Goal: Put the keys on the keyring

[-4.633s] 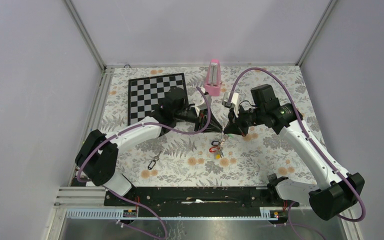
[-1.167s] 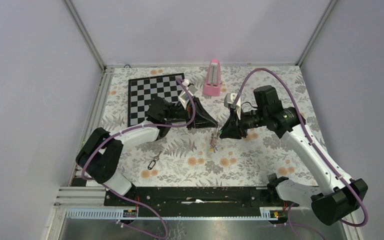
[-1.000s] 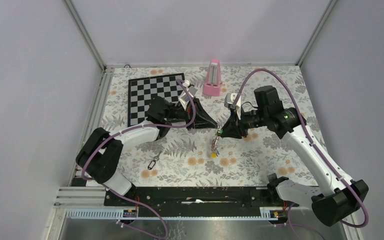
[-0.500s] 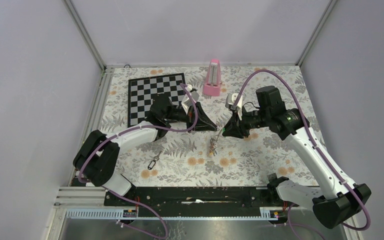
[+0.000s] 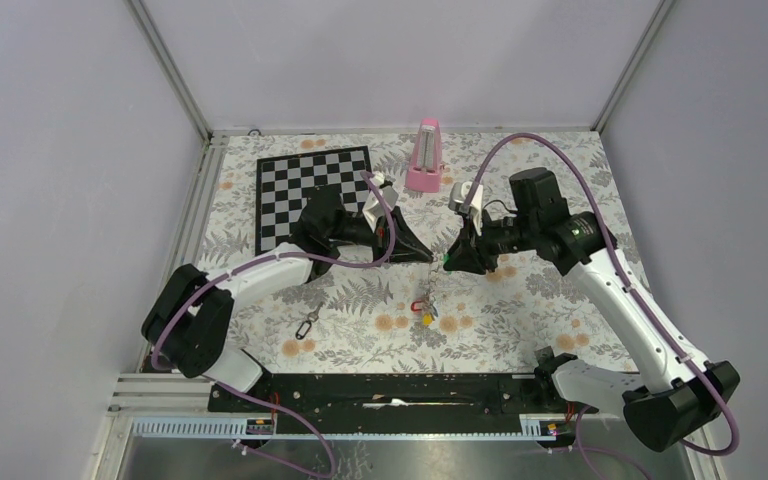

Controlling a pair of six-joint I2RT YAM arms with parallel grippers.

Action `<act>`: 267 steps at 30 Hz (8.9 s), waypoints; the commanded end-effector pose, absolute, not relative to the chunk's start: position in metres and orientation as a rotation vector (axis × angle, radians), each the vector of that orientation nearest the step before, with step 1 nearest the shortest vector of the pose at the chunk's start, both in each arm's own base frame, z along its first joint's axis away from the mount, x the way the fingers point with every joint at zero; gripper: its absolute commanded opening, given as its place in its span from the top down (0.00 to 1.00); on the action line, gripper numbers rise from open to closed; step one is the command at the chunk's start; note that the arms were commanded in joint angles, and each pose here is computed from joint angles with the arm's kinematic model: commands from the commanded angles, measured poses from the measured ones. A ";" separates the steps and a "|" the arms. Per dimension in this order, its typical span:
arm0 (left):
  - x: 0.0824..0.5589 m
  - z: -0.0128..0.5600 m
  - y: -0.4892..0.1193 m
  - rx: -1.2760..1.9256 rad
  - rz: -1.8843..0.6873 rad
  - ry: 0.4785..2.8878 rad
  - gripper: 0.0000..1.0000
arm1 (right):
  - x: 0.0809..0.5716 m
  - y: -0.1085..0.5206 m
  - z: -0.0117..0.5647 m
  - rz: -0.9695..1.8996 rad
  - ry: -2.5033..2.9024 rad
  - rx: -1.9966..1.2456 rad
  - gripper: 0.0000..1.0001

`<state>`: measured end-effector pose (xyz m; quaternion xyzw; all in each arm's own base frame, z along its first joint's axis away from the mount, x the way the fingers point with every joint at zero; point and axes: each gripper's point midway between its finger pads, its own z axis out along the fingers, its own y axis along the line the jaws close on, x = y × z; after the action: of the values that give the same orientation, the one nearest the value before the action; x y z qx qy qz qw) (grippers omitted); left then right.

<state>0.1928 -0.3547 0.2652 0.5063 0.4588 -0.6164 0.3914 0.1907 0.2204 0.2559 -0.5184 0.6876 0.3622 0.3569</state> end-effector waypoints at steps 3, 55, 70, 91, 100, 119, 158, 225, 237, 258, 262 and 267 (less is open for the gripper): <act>0.188 0.274 -0.352 1.328 -1.531 1.121 1.00 | 0.200 0.229 0.286 0.936 1.696 -1.292 1.00; 0.194 0.275 -0.353 1.286 -1.484 1.160 1.00 | 0.206 0.244 0.281 1.219 1.698 -1.083 0.78; 0.193 0.271 -0.351 1.298 -1.473 1.164 1.00 | 0.202 0.235 0.279 1.262 1.697 -1.034 0.50; 0.190 0.278 -0.352 1.273 -1.531 1.152 1.00 | 0.191 0.237 0.242 1.297 1.661 -1.145 0.35; 0.192 0.277 -0.353 1.265 -1.528 1.156 1.00 | 0.193 0.245 0.244 1.357 1.652 -1.134 0.52; 0.198 0.256 -0.351 1.317 -1.438 1.194 1.00 | 0.198 0.240 0.267 1.260 1.669 -1.137 1.00; 0.199 0.273 -0.352 1.322 -1.428 1.181 1.00 | 0.202 0.247 0.239 1.205 1.682 -1.210 0.61; 0.176 0.303 -0.334 1.298 -1.598 1.024 1.00 | 0.190 0.232 0.265 1.095 1.617 -1.244 0.48; 0.182 0.303 -0.337 1.195 -1.636 1.062 1.00 | 0.196 0.246 0.289 1.192 1.535 -1.242 0.45; 0.189 0.303 -0.338 1.098 -1.637 1.089 1.00 | 0.198 0.252 0.277 1.250 1.545 -1.223 0.55; 0.189 0.303 -0.338 1.097 -1.637 1.087 1.00 | 0.199 0.252 0.275 1.250 1.552 -1.220 0.58; 0.189 0.302 -0.338 1.096 -1.636 1.088 1.00 | 0.199 0.253 0.274 1.271 1.559 -1.208 0.62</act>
<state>0.1867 -0.3396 0.2872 0.4386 0.4632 -0.6607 0.3956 0.1994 0.2502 0.2688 -0.4732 0.6253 0.4885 0.3827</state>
